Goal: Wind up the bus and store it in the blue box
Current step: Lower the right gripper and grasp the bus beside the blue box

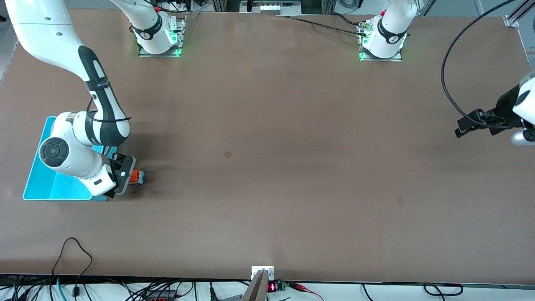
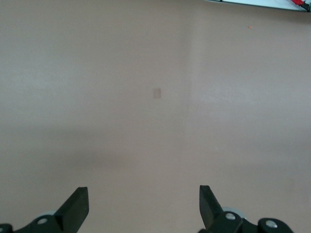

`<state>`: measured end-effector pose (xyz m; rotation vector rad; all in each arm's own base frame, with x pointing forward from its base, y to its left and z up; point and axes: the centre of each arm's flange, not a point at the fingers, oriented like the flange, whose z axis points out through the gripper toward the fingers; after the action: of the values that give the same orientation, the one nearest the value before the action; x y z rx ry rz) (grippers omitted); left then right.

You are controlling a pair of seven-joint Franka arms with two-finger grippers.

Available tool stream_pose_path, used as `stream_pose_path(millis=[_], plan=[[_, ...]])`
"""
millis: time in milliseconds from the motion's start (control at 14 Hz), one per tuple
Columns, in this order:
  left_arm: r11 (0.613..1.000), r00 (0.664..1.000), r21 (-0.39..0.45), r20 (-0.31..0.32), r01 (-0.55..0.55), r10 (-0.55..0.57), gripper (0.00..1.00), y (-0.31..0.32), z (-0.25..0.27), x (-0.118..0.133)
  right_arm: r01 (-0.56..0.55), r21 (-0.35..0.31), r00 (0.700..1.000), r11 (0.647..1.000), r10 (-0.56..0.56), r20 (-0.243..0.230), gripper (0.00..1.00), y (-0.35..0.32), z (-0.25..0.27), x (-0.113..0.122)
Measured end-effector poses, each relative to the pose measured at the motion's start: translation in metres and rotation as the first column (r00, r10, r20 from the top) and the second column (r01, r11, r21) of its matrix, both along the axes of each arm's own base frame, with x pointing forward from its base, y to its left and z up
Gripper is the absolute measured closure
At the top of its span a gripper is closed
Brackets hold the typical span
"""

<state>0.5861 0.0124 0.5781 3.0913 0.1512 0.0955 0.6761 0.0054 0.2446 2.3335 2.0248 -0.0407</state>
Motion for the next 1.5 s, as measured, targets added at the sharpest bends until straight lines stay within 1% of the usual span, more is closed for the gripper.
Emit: stream_pose_path(millis=[143,286,643,786,857,929,1071,1143,1357,1500], plan=[[1.0,1.0,0.001,0.005,0.002,-0.002,0.0,-0.002,0.004,-0.008,-0.039,0.0,0.999,0.999,0.039,0.004,0.0,-0.007,-0.005,-0.001],[1.0,1.0,0.002,0.005,0.0,0.0,0.0,0.0,0.006,-0.012,-0.06,0.001,0.998,0.998,0.06,-0.003,0.0,-0.015,-0.016,-0.004],[1.0,1.0,0.001,-0.004,0.006,-0.006,0.0,-0.003,0.006,-0.014,-0.071,0.004,0.997,0.997,0.071,-0.021,0.0,-0.02,-0.034,-0.009],[1.0,1.0,0.002,-0.008,0.007,-0.007,0.0,-0.003,0.007,-0.016,-0.072,0.005,0.997,0.997,0.073,-0.02,0.0,-0.019,-0.037,-0.01],[1.0,1.0,0.002,-0.009,0.007,-0.007,0.0,-0.003,0.009,-0.017,-0.074,0.005,0.997,0.997,0.074,-0.019,0.07,-0.019,-0.039,-0.01],[1.0,1.0,0.002,-0.007,0.006,-0.006,0.0,-0.002,0.012,-0.018,-0.074,0.005,0.997,0.997,0.074,-0.021,0.2,-0.019,-0.041,-0.01],[1.0,1.0,0.002,-0.021,0.008,-0.008,0.0,0.0,0.015,-0.022,-0.077,0.006,0.997,0.997,0.077,-0.024,0.43,-0.017,-0.043,-0.01],[1.0,0.999,0.003,-0.033,0.023,-0.023,0.0,0.001,0.015,-0.024,-0.077,0.006,0.997,0.997,0.078,-0.022,0.47,-0.017,-0.042,-0.01],[0.998,0.997,0.003,-0.044,0.057,-0.056,0.0,0.003,0.014,-0.026,-0.077,0.007,0.997,0.997,0.077,-0.023,0.47,-0.016,-0.042,-0.01],[1.0,0.999,0.002,-0.046,0.019,-0.019,0.0,0.001,0.014,-0.026,-0.073,0.01,0.997,0.997,0.074,-0.021,0.47,-0.012,-0.042,-0.01]])
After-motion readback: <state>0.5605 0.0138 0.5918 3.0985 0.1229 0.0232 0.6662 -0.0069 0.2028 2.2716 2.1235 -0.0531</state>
